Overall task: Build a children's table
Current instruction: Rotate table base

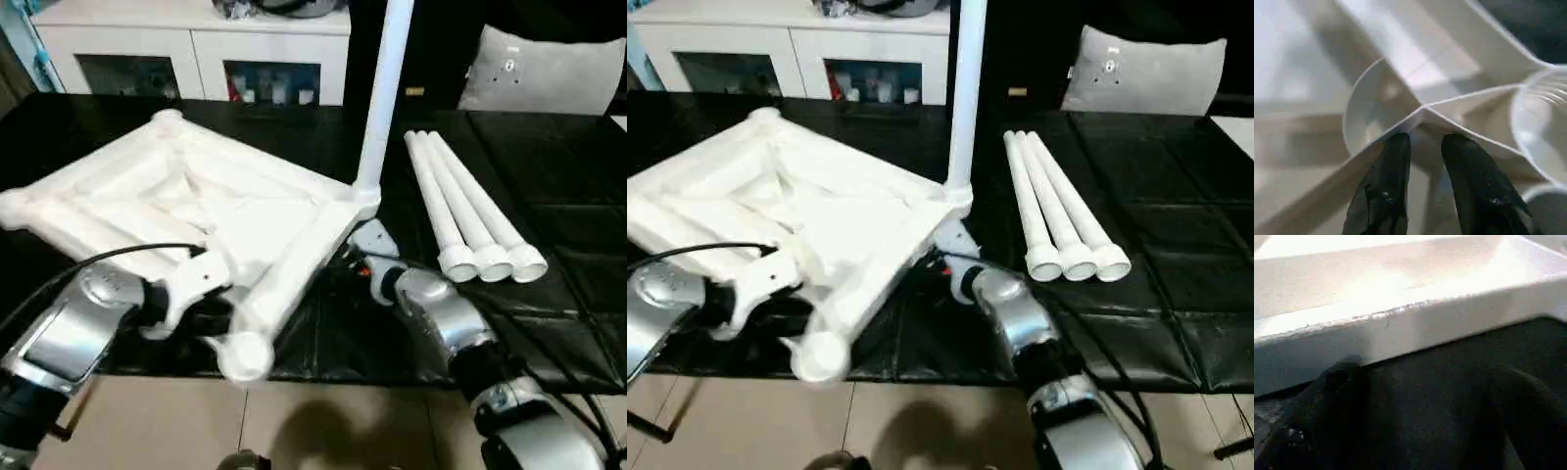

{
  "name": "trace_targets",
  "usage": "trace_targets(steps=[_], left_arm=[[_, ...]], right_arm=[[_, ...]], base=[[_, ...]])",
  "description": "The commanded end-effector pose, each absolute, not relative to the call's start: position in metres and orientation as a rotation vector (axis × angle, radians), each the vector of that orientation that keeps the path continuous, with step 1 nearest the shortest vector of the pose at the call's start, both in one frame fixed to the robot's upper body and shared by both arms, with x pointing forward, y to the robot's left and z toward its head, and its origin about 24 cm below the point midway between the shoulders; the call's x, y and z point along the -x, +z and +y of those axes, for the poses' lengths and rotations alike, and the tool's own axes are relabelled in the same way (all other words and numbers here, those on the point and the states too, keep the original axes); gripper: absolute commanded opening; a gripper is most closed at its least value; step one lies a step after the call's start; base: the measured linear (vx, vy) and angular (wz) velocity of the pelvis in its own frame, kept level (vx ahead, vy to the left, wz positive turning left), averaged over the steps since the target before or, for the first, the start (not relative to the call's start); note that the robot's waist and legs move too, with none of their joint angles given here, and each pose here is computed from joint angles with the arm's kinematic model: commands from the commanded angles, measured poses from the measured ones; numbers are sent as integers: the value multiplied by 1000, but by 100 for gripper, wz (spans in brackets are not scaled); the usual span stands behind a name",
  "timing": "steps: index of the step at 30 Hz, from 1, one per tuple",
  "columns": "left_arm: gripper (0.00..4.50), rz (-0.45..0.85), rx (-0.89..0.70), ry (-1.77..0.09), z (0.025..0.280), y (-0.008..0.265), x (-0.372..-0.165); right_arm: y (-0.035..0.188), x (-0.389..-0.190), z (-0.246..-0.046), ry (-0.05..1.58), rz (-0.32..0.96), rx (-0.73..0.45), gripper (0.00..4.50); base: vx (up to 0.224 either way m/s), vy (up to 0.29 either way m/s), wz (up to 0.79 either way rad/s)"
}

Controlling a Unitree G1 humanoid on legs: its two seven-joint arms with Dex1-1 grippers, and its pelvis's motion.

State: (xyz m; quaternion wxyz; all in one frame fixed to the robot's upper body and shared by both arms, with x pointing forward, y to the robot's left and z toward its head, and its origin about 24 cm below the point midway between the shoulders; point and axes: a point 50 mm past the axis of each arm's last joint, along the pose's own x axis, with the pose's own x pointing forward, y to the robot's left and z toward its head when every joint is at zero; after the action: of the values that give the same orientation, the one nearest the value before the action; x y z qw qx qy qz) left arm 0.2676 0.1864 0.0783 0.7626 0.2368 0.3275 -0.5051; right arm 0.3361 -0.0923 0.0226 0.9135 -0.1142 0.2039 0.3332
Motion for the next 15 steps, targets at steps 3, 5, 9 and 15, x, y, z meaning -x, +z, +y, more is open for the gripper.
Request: trace_targets(steps=[3,5,9,15], left_arm=[[141,611,-480,-1305,150,82,-264],[141,584,-507,-1267,143,77,-275],[141,524,-553,-1132,139,72,-297],[141,413,-563,-984,130,73,-326]], right_arm=[[29,-341,-80,694,397,240,450],[30,-342,-82,685,392,250,450],[31,-344,-88,669,378,275,450],[39,-350,-112,566,352,293,450]], base=[[0,0,0],[0,0,0],[0,0,0],[0,0,0]])
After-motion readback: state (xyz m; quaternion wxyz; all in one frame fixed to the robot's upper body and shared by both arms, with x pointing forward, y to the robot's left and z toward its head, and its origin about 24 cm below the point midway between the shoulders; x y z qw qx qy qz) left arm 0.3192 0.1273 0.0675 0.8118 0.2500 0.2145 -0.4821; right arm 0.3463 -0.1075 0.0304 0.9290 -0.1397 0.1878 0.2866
